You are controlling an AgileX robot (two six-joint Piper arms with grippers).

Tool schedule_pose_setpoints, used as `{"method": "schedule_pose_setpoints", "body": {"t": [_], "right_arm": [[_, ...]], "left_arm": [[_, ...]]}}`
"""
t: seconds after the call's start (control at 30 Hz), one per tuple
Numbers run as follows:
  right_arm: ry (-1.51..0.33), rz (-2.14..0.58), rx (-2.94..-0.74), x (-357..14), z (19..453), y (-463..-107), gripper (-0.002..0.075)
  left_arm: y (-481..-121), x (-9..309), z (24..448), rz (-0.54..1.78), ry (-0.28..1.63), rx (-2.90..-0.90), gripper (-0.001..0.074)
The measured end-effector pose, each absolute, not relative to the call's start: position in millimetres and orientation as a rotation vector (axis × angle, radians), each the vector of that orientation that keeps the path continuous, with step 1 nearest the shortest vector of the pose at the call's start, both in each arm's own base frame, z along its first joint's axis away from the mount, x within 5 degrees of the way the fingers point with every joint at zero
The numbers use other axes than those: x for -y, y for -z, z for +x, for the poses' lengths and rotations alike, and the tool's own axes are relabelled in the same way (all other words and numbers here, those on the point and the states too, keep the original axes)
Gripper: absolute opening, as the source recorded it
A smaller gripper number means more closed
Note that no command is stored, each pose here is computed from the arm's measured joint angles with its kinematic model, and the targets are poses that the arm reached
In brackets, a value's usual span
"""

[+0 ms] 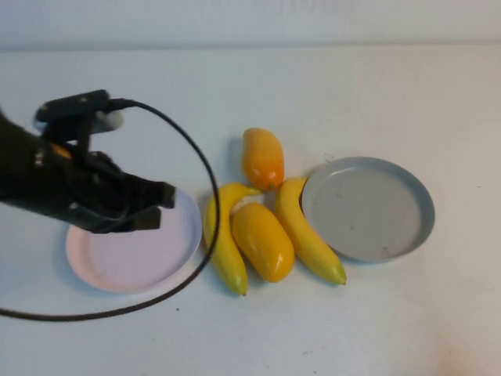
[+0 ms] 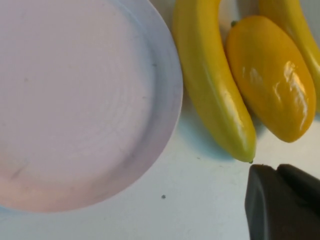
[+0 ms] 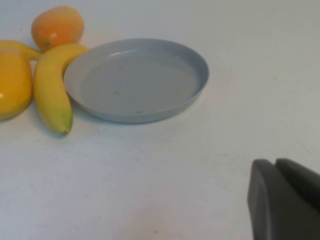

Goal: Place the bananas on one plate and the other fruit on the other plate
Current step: Put one type of fruit in the left plate

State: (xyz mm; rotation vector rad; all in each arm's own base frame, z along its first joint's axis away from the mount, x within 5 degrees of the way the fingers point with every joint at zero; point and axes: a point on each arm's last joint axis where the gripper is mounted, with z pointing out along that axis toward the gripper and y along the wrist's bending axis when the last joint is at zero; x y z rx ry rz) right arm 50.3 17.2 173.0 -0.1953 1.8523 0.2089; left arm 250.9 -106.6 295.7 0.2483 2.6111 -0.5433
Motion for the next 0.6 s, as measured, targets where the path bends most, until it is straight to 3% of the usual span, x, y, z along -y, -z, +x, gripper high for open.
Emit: {"method": "schedule_pose_setpoints", "body": {"t": [0.4,0.53,0.6], "right_arm": [[-0.209,-0.195,-1.852,-17.2,50.3,-173.0,-0.0017],[-0.209,-0.195,-1.852,-17.2,50.3,-173.0,-0.0017],[-0.209,-0.195,-1.852,-17.2,50.3,-173.0,-0.0017]], "left_arm": [[-264.6,226.8,286.0,0.542,0.475,-2.796,-0.0004],[-265.6,255.6,288.2,0.646,0.417,-2.806,0.0001],[-267.7,265.6,288.8,0.694,0.401,-2.798,0.0039]]}}
